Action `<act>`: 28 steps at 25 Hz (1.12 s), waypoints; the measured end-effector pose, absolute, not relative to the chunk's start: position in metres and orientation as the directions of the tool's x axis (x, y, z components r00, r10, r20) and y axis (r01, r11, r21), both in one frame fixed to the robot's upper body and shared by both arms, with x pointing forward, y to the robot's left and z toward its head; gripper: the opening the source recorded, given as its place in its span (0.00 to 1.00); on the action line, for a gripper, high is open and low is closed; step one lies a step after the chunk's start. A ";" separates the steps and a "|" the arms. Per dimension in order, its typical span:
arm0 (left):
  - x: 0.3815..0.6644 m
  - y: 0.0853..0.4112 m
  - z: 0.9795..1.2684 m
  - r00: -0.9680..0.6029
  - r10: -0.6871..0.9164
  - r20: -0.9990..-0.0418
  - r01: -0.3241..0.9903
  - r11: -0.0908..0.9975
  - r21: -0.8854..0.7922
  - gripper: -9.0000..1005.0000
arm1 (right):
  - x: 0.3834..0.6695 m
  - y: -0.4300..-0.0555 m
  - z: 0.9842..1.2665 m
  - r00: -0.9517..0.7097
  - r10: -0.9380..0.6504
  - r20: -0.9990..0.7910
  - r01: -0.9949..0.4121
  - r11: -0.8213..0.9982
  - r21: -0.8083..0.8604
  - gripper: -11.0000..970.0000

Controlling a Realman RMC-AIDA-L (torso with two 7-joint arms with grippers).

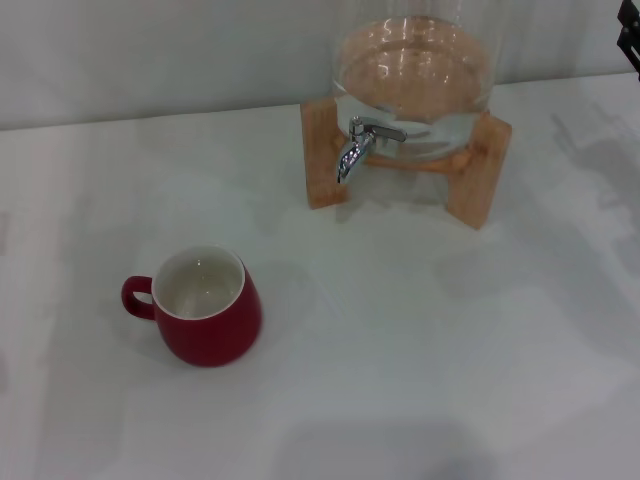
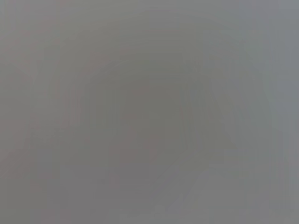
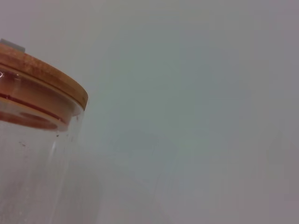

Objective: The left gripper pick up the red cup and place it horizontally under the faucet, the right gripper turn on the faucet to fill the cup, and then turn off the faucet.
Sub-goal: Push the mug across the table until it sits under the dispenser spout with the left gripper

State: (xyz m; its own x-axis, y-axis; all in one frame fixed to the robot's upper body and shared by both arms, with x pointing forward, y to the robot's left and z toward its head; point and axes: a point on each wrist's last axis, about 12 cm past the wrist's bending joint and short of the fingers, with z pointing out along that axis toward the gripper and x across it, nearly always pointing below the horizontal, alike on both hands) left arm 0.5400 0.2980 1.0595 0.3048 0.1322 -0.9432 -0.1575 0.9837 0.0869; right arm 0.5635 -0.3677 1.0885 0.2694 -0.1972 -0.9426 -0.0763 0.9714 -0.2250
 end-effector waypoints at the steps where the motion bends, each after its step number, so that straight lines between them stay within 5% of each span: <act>1: 0.540 0.298 1.059 0.304 0.132 -0.943 -0.157 0.984 0.087 0.83 | 0.564 -0.368 1.088 0.270 -0.197 -0.943 -0.076 0.971 -0.225 0.69; 28: 0.539 0.298 1.058 0.297 0.132 -0.946 -0.157 0.984 0.088 0.83 | 0.564 -0.368 1.090 0.272 -0.199 -0.941 -0.076 0.971 -0.227 0.69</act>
State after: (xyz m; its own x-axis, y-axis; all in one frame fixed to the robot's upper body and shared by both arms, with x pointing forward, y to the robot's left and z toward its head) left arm 0.5395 0.2984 1.0583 0.2971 0.1320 -0.9457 -0.1572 0.9836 0.0880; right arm 0.5643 -0.3680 1.0895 0.2722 -0.1990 -0.9414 -0.0764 0.9708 -0.2273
